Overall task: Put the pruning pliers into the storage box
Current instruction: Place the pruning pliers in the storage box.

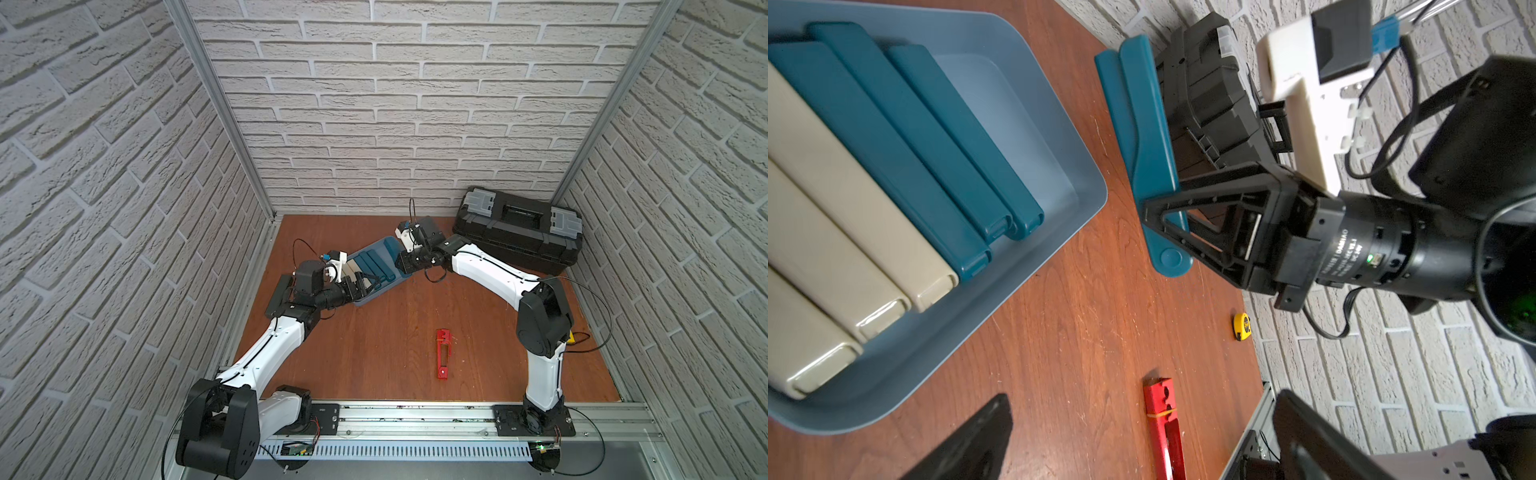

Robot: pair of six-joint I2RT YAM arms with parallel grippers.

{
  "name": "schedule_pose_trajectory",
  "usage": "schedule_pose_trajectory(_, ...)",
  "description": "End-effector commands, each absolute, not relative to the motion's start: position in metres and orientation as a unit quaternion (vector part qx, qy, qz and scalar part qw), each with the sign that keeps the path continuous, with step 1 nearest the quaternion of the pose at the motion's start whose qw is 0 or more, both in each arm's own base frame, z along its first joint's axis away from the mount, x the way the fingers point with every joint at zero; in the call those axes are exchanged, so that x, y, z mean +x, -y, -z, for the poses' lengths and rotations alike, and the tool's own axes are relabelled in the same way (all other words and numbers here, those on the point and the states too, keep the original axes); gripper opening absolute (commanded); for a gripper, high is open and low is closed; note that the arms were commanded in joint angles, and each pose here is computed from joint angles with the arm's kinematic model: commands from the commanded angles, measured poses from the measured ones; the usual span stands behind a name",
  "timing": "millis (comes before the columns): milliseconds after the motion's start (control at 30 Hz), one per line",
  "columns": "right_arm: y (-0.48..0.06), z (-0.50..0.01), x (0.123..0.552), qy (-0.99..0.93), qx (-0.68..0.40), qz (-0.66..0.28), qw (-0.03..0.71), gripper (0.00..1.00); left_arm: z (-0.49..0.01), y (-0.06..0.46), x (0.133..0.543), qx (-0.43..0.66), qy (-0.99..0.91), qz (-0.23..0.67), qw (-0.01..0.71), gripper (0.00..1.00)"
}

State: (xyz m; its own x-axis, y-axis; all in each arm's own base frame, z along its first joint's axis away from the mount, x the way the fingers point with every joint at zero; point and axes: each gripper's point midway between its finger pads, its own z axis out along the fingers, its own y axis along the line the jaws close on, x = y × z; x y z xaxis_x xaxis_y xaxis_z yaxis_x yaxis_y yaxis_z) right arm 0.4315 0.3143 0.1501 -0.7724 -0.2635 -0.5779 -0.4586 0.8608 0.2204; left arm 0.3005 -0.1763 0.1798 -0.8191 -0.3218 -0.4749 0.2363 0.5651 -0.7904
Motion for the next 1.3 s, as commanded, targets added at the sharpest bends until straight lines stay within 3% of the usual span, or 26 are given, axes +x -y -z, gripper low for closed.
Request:
schedule_pose_trajectory(0,-0.324,-0.157,0.444,-0.918,-0.206,-0.17,0.294,0.03,-0.187,0.176,0.303,-0.025,-0.82,0.478,0.315,0.98)
schedule_pose_trajectory(1267,-0.342,-0.08,0.51,-0.93,-0.215,-0.103,0.28,0.03,-0.172,0.143,0.316,-0.07,-0.833,0.449,0.314,0.98)
